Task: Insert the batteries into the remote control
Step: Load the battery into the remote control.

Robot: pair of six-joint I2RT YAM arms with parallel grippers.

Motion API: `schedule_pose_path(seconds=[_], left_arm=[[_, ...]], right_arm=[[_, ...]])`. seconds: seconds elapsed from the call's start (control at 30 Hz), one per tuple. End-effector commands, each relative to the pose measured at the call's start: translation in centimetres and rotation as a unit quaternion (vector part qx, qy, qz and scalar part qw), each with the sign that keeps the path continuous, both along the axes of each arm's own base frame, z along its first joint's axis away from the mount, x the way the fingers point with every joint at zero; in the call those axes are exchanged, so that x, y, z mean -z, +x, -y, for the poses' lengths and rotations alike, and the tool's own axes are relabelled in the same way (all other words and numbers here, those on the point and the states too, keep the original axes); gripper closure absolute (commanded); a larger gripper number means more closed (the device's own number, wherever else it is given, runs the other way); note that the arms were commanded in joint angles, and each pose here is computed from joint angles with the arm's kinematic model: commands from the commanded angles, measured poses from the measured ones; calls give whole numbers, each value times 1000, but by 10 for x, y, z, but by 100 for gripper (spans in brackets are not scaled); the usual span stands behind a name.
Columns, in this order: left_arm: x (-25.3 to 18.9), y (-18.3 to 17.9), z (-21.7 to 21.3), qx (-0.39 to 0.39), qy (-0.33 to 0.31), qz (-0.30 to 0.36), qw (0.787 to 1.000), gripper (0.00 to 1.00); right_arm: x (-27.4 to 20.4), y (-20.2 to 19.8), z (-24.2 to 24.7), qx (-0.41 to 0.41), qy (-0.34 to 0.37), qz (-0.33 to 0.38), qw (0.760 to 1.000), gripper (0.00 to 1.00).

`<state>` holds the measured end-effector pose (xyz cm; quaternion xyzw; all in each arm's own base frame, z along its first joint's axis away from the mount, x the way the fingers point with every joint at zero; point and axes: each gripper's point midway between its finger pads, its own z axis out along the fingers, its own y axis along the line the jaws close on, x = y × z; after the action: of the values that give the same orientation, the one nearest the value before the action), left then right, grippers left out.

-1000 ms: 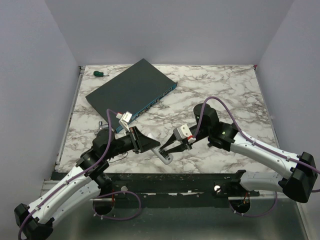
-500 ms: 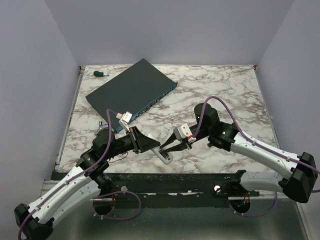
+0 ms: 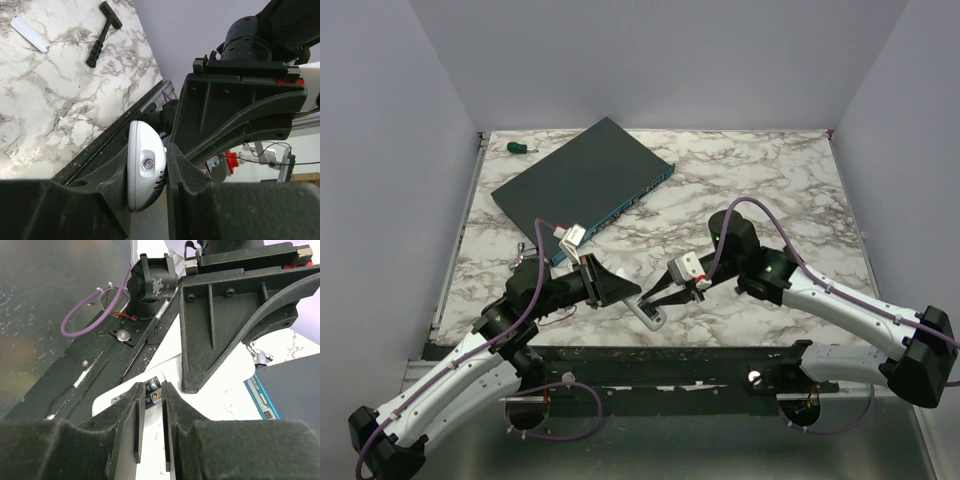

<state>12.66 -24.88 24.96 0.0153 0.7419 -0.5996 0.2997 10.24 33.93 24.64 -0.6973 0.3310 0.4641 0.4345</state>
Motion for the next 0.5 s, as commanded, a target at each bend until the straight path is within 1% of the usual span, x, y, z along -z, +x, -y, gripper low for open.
schedule_pose_path(seconds=[0.0,0.47], left_arm=[[-15,-3,-1,4,-21,21,1000,100],[-15,-3,-1,2,-23,21,1000,100]], right_arm=[[15,-3,9,10,-25,-15,1000,74],[20,-5,12,10,-31,-17,999,77]])
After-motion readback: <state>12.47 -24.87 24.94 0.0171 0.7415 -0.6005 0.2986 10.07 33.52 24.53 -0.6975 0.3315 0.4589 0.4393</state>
